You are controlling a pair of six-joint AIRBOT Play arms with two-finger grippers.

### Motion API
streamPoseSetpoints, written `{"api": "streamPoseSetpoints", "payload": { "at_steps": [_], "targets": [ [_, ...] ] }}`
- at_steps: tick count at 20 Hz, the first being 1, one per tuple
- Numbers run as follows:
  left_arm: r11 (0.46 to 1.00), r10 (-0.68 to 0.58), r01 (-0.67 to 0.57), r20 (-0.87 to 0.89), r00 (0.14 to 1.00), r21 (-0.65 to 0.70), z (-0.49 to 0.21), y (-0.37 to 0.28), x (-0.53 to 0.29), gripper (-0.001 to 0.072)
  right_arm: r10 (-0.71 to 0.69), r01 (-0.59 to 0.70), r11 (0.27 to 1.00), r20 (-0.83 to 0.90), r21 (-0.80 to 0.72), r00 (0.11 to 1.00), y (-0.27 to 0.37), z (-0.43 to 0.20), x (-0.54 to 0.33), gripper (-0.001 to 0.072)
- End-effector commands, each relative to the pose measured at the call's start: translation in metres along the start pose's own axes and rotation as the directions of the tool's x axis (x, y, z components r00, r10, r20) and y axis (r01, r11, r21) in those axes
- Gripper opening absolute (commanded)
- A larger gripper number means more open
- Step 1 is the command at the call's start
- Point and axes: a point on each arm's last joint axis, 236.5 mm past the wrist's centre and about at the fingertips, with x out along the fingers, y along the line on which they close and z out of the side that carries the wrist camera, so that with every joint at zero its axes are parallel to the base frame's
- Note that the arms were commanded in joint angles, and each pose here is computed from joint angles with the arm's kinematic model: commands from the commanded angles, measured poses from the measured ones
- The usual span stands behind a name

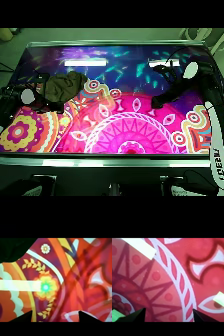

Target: Fold the shirts.

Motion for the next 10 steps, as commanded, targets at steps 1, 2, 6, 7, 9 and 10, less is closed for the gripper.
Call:
{"api": "streamPoseSetpoints", "payload": {
  "at_steps": [1, 2, 6, 7, 9, 10],
  "targets": [
    [0.995, -0.084, 0.091, 0.145, 0.986, -0.039, 0.036, -0.021, 0.001, 0.0712, -0.054, 0.054, 0.999, 0.107, 0.004, 0.993, -0.013, 0.025, -0.001, 0.0613],
    [0.995, -0.078, 0.088, 0.213, 0.974, -0.04, 0.055, -0.017, 0.002, 0.0718, -0.063, 0.062, 0.998, 0.124, 0.004, 0.99, -0.015, 0.029, -0.002, 0.0613],
    [0.919, -0.005, 0.056, 0.131, 0.991, -0.39, 0.085, 0.074, 0.029, 0.072, -0.103, 0.103, 0.995, 0.164, 0.005, 0.981, -0.025, 0.039, -0.004, 0.0611],
    [0.865, -0.06, 0.091, 0.077, 0.995, -0.493, 0.082, 0.089, 0.044, 0.072, -0.105, 0.106, 0.994, 0.169, 0.006, 0.98, -0.025, 0.04, -0.004, 0.0612],
    [0.741, -0.213, 0.183, 0.033, 0.977, -0.646, 0.075, 0.093, 0.074, 0.072, -0.104, 0.105, 0.994, 0.169, 0.006, 0.98, -0.025, 0.04, -0.004, 0.0611],
    [0.707, -0.264, 0.209, 0.022, 0.964, -0.676, 0.073, 0.09, 0.088, 0.072, -0.104, 0.104, 0.995, 0.169, 0.006, 0.98, -0.025, 0.04, -0.004, 0.0611]
  ]
}}
